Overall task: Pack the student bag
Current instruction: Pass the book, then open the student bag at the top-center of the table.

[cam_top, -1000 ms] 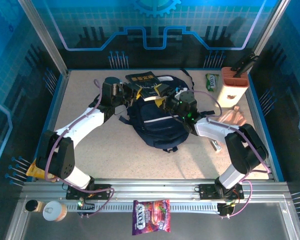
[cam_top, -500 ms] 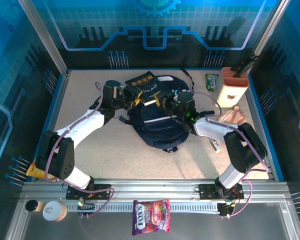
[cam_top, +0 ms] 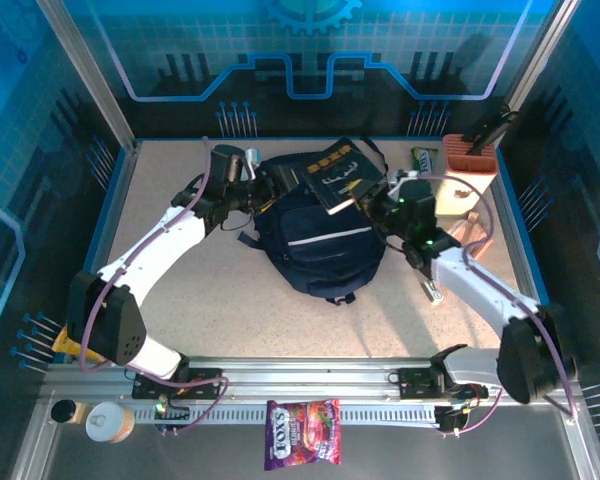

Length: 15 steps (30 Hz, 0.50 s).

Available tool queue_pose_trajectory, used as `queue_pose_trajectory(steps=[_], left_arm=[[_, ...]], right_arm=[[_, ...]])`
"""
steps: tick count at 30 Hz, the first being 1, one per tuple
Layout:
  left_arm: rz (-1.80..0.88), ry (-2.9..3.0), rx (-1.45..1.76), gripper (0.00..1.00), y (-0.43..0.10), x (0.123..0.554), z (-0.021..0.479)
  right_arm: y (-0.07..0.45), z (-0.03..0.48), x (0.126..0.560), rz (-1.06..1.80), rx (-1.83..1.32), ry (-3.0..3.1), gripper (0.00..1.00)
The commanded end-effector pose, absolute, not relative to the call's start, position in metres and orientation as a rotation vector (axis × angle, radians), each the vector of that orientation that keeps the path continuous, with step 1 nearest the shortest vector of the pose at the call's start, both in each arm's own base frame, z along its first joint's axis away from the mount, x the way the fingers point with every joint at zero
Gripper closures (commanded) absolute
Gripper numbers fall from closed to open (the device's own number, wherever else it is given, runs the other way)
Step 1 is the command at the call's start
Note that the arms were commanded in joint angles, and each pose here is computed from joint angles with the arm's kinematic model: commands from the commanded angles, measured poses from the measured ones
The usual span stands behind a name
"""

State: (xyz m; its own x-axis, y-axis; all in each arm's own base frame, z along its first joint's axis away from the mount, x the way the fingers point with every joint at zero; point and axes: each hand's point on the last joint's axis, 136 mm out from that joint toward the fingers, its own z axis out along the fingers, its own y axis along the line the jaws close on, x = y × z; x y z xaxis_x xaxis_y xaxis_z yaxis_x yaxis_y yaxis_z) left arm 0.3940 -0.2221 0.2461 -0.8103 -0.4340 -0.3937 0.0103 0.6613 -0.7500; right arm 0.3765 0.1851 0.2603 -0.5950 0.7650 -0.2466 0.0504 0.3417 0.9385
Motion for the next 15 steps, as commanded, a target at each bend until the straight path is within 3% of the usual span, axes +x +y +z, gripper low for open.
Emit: queue_pose_trajectory(steps=[1, 15], left_arm=[[-0.835, 2.418, 0.022, 0.17, -0.237, 0.372, 0.234], [-0.435, 2.495, 0.851, 0.01, -0.315, 0.333, 0.158]], right_arm=[[0.154, 0.263, 0.357, 1.123, 0.618, 1.955, 0.95], [0.042, 0.238, 0.285, 0.651, 0.861, 2.011, 0.96]])
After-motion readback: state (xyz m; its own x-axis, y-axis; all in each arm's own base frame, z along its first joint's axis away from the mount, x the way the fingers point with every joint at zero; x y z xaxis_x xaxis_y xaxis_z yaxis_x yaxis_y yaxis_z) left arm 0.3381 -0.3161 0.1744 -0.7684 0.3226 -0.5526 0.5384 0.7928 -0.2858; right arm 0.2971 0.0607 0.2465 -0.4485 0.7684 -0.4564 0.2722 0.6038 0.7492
